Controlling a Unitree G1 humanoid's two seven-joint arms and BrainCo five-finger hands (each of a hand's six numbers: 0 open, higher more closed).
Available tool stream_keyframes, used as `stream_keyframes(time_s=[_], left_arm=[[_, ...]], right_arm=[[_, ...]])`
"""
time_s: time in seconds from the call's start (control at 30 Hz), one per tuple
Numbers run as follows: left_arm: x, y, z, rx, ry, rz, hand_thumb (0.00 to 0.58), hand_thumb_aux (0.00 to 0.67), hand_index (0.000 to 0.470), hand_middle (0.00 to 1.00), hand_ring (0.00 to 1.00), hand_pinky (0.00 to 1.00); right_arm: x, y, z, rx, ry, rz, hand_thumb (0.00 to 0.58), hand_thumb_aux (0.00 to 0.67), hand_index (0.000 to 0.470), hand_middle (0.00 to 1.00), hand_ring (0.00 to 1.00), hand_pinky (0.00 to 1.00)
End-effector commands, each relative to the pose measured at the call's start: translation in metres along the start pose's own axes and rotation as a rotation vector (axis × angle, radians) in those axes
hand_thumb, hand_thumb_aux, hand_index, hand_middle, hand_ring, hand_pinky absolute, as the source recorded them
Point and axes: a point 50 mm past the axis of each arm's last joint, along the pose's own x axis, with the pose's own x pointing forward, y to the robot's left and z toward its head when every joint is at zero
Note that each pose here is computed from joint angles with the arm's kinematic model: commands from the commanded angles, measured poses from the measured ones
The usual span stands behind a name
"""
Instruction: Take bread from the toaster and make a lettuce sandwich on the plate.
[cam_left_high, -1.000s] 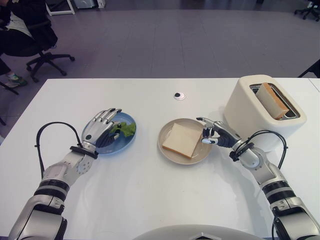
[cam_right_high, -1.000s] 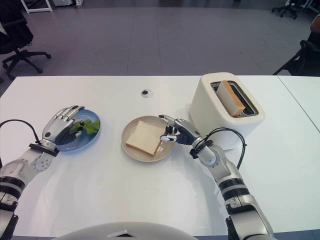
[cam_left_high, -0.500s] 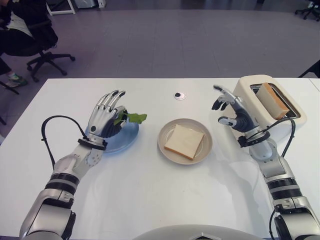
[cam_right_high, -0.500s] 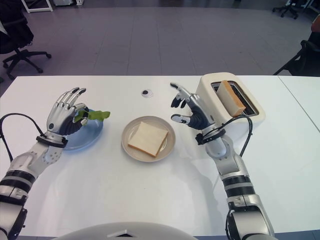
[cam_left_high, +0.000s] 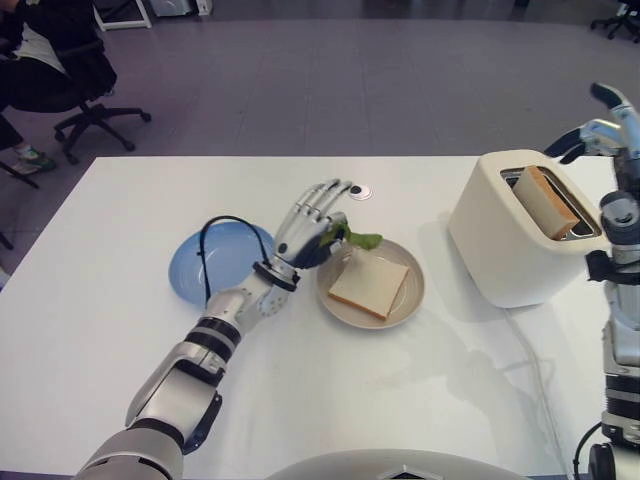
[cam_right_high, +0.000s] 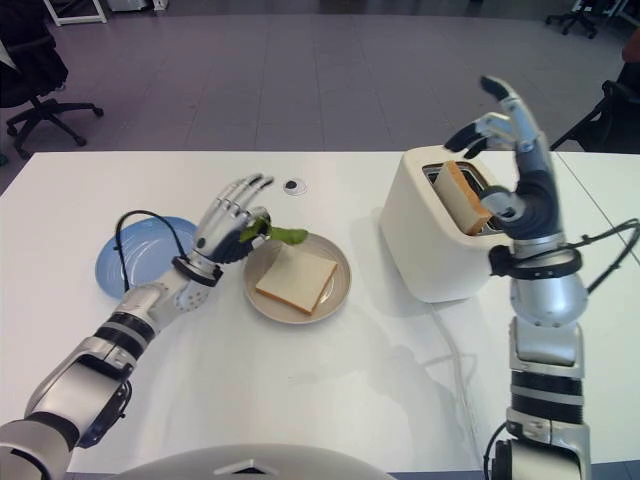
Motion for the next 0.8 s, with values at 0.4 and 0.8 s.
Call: stream_keyframes(time_s=[0.4, 0.8], left_arm=[[-0.026, -0.035, 0.04, -0.145, -0.078, -0.137, 0.58, 0.67, 0.47, 0.0, 0.0, 0.0], [-0.031, -0.029, 0.027, -0.079, -0.038, -0.123, 0.0, 0.0, 0.0, 0.0, 0.0, 0.0]], right_arm=[[-0.04, -0.018, -0.063, -0.439, 0.399, 0.242, 0.0, 0.0, 0.0, 0.11, 0.11, 0.11], [-0.05, 0.011, -0.068, -0.416, 0.419, 0.427, 0.018, 0.011, 0.007, 0.0, 0.0, 0.0]])
